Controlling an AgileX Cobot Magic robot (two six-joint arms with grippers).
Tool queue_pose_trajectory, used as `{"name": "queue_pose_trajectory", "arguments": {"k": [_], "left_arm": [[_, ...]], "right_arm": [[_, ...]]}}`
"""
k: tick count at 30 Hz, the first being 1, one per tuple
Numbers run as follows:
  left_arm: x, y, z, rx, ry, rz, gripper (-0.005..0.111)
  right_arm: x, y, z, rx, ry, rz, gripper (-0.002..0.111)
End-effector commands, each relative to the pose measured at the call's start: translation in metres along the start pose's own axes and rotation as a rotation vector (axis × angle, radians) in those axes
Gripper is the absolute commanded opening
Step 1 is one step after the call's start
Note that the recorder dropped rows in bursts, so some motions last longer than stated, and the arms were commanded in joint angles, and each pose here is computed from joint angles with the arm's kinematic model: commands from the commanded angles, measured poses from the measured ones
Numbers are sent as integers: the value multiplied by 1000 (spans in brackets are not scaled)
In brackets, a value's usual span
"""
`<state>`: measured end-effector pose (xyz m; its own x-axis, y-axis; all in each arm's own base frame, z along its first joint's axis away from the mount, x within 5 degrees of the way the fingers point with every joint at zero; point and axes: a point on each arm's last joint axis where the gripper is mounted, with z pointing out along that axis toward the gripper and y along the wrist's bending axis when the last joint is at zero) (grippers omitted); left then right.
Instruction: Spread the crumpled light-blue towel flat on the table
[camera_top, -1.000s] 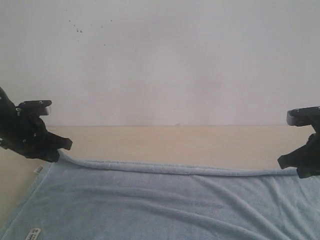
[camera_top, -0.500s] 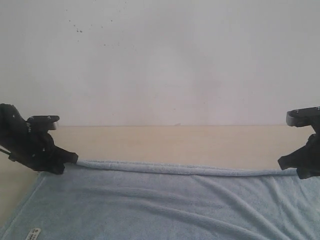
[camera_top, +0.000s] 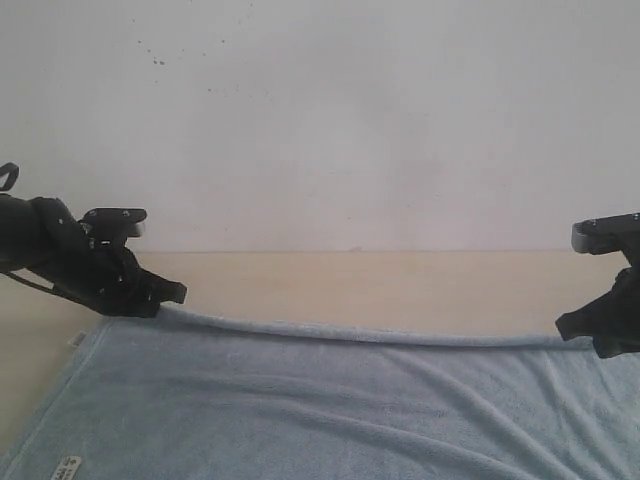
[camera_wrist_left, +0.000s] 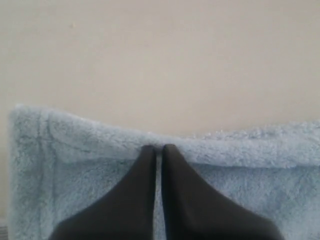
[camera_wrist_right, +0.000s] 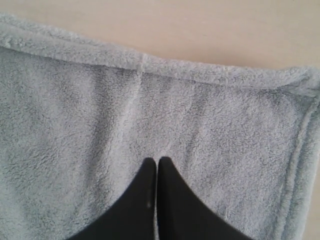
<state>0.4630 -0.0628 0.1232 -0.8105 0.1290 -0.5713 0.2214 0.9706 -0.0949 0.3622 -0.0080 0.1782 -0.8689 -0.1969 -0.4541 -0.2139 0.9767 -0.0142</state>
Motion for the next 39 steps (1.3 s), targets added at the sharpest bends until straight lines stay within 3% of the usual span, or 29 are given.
{"name": "queue_pose_trajectory", "arguments": {"k": [1,5,9,17,20,22,30,39], "left_arm": [[-4,-3,10,11,-15,-17,4],[-27,0,18,-7,-117,-99,4],[-37,-3,4,16,-110,-96,4],[-45,-5,-47,-7,-24,59,4],[-26,7,-78,-101,33,61,4],[-18,7,-96,-108,28,33,4],[37,-10,-171,-96,-43,-16,4],[127,-21,-206,-99,7,-24,4]], "right_arm": [[-2,-1,-1,2,-7,-4,0],[-4,-2,-1,11,-33,1,0],[-6,-2,-5,16,-50,0,0],[-4,-1,-6,7,-33,48,0],[2,1,-10,0,-32,61,0],[8,4,-15,2,-60,90,0],[51,17,-66,60,-245,170,0],[109,39,-90,0,-212,263,0]]}}
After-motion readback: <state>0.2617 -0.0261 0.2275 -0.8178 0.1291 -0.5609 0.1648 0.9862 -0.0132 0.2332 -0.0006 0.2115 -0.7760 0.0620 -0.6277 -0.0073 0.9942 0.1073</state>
